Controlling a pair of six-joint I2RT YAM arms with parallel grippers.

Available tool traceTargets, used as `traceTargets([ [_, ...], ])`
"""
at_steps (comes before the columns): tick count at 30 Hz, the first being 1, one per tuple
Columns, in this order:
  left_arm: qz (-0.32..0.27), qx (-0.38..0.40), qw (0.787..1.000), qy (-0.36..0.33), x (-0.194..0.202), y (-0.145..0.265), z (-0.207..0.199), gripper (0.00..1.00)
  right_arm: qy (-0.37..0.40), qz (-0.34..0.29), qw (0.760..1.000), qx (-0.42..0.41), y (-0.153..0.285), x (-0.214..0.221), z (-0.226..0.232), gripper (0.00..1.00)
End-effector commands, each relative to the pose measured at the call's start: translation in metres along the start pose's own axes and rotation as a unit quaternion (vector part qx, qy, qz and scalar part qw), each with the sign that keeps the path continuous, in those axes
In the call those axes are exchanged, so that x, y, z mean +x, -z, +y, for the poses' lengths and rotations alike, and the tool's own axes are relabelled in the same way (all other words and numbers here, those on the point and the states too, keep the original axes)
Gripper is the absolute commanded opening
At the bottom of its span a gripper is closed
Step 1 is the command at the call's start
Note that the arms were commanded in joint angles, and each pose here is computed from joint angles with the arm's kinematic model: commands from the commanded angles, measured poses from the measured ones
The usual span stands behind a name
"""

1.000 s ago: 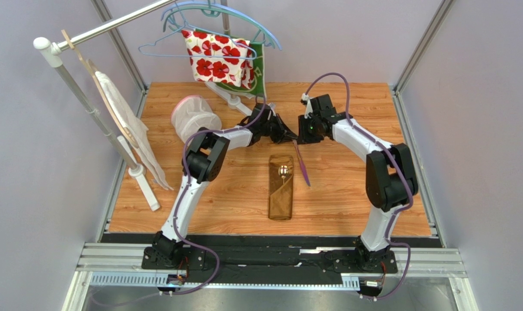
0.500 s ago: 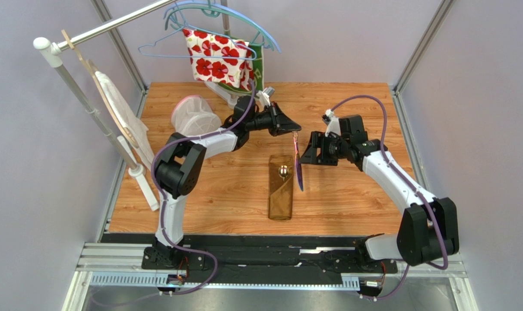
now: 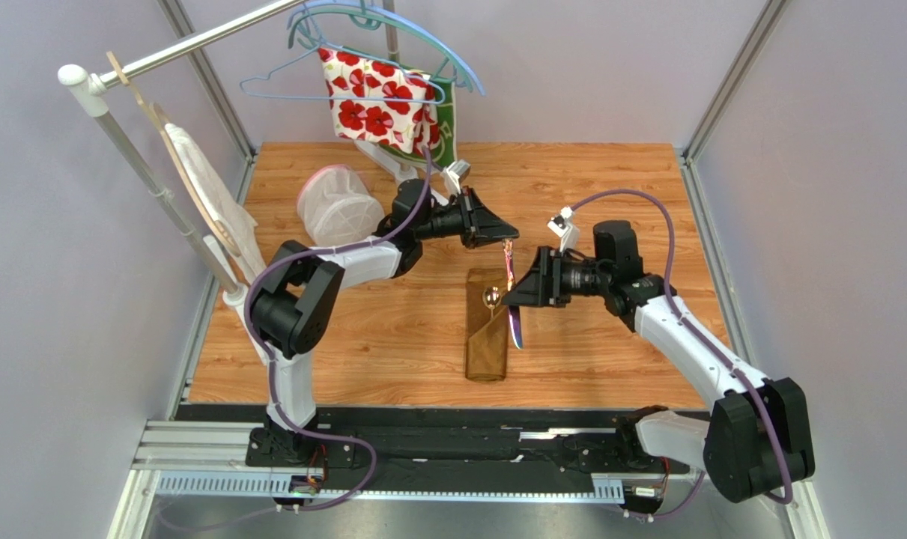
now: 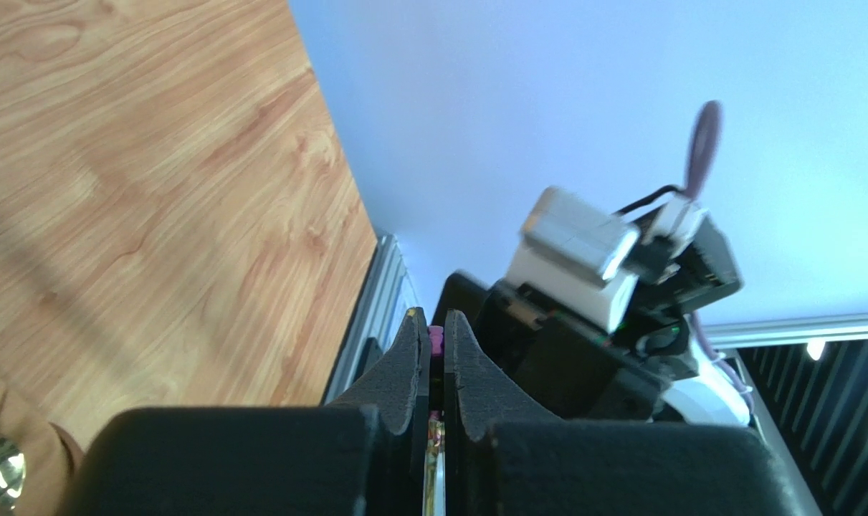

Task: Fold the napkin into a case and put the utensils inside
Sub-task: Pass from the left arm to the right, then pass from the right arm to the left

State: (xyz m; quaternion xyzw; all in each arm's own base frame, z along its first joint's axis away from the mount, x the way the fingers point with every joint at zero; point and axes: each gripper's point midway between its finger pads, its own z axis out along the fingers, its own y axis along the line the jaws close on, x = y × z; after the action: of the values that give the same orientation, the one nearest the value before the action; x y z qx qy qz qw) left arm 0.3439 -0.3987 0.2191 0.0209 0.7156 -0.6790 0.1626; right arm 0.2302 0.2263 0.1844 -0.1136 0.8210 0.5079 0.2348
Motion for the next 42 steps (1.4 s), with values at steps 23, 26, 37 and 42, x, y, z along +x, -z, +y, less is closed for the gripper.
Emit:
traceTargets([
  [23,0.146,-0.231,0.909,-0.316,0.108,0.21,-0.078,0.61,0.159,0.284,0.933,-0.155,-0.018,0.128,0.092,0.0],
  [26,0.191,-0.159,0.93,-0.272,0.143,0.208,-0.082,0.64,0.189,0.28,0.922,-0.189,-0.007,0.134,0.114,0.0],
  [37,0.221,-0.062,0.948,-0.22,0.172,0.201,-0.082,0.77,0.202,0.307,0.904,-0.221,0.006,0.158,0.136,0.0],
  [42,0.237,-0.026,0.95,-0.201,0.184,0.201,-0.085,0.67,0.219,0.298,0.902,-0.221,0.002,0.154,0.138,0.0],
])
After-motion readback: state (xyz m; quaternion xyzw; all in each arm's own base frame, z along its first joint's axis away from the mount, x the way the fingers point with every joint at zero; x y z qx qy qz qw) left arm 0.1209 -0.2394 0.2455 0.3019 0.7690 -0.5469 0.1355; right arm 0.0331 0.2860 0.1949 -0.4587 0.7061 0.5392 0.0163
